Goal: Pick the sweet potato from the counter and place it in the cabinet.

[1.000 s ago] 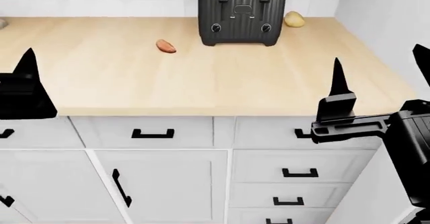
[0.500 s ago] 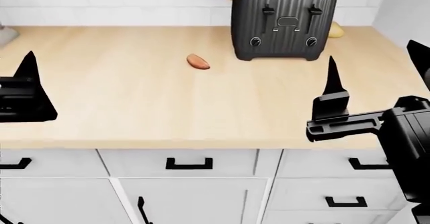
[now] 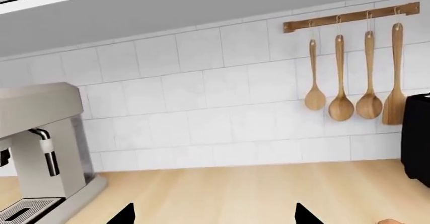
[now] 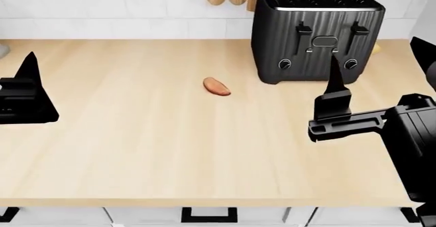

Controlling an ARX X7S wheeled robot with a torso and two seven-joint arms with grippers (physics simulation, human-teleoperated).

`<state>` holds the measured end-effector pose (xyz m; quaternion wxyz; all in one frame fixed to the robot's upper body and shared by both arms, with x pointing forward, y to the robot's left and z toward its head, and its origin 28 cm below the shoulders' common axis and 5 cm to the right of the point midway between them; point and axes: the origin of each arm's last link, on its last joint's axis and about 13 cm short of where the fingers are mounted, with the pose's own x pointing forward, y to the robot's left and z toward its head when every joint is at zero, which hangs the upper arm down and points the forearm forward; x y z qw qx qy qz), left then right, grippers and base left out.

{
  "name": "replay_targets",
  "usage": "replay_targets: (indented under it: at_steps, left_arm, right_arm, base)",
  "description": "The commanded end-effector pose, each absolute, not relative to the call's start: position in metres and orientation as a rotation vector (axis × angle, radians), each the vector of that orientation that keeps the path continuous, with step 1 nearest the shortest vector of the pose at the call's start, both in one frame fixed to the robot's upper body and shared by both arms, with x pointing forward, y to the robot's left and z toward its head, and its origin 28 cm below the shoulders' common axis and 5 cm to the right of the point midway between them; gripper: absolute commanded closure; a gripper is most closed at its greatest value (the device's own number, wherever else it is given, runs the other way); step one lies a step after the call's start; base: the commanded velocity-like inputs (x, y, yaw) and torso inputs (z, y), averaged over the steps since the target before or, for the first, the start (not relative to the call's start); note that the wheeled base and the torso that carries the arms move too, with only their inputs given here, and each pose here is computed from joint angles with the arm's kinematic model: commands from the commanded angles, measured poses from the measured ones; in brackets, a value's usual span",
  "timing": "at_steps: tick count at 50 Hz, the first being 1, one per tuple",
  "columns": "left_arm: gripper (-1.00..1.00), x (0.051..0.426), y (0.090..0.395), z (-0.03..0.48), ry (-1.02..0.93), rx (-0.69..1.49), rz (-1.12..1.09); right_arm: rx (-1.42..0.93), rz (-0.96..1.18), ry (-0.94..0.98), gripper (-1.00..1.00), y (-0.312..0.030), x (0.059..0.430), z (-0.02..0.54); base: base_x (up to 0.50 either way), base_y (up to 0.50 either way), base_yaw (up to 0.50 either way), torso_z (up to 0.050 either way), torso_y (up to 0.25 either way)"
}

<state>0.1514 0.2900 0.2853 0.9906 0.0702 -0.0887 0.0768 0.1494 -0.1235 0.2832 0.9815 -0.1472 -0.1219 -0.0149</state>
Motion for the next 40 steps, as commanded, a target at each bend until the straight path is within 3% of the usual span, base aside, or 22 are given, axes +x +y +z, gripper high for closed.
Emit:
replay_targets:
  at_steps: [1, 30, 40]
  left_arm:
    - [-1.00, 0.1518, 0.2898, 0.2851, -0.177, 0.138, 0.153]
    - [-1.00, 0.1517, 0.2904, 0.2848, -0.183, 0.129, 0.150]
    - [-1.00, 0.1514, 0.2903, 0.2849, -0.183, 0.127, 0.150]
  right_arm:
    - [-0.298, -0.031, -0.246, -1.00, -0.1234, 0.1495, 0.2837]
    - [-0.299, -0.037, -0.250, -1.00, -0.1231, 0.1472, 0.2851]
    - [-0.309, -0.039, -0.237, -1.00, -0.1233, 0.1480, 0.2837]
  base:
    - [0.35, 0.08, 0.00, 0.000, 0.000]
    - [0.27, 0.09, 0.00, 0.000, 0.001]
    - [0.04, 0.00, 0.00, 0.000, 0.001]
